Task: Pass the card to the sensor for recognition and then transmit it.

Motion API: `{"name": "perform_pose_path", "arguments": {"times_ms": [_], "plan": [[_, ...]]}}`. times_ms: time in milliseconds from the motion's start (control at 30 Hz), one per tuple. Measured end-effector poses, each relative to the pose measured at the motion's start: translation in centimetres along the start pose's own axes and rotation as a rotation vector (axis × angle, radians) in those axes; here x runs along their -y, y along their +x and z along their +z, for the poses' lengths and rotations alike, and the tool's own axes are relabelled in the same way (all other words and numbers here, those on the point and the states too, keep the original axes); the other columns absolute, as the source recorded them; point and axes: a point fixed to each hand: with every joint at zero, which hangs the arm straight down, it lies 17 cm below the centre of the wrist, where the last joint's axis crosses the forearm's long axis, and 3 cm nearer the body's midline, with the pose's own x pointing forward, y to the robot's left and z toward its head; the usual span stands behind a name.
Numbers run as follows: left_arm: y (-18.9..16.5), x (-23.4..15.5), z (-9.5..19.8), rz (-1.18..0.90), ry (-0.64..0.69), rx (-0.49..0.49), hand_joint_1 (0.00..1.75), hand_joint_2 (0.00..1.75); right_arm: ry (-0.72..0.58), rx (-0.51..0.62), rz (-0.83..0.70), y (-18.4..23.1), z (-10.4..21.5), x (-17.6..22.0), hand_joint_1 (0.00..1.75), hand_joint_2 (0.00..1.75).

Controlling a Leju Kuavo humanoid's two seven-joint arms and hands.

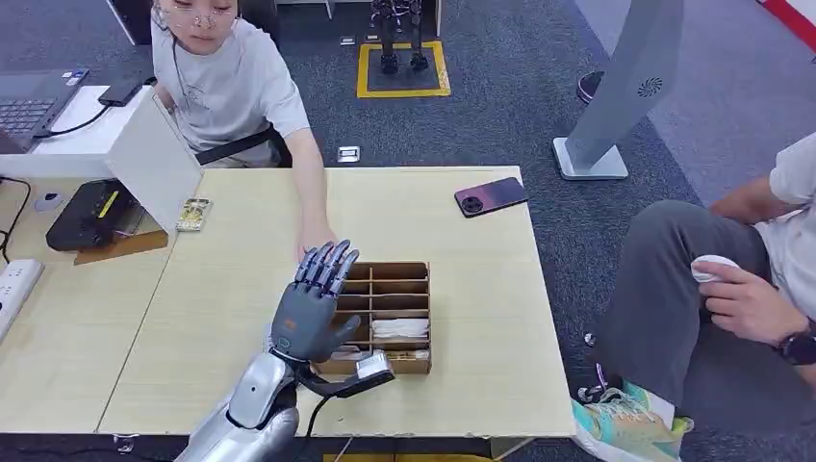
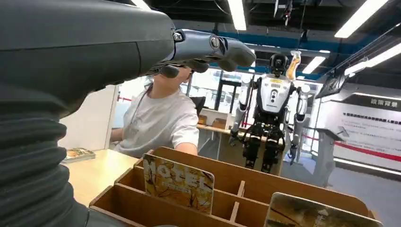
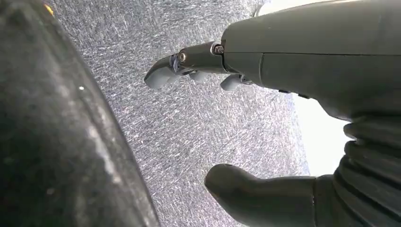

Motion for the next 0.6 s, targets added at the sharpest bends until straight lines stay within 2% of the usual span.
{"name": "perform_pose_path", "arguments": {"times_ms": [600], "plan": [[-0.5,0.29,0.12,-0.008,-0.008,-0.023,0.0,1.75,0.0,0.0,-0.002,0.03,0.0,-0.01,0.0,1.75]]}}
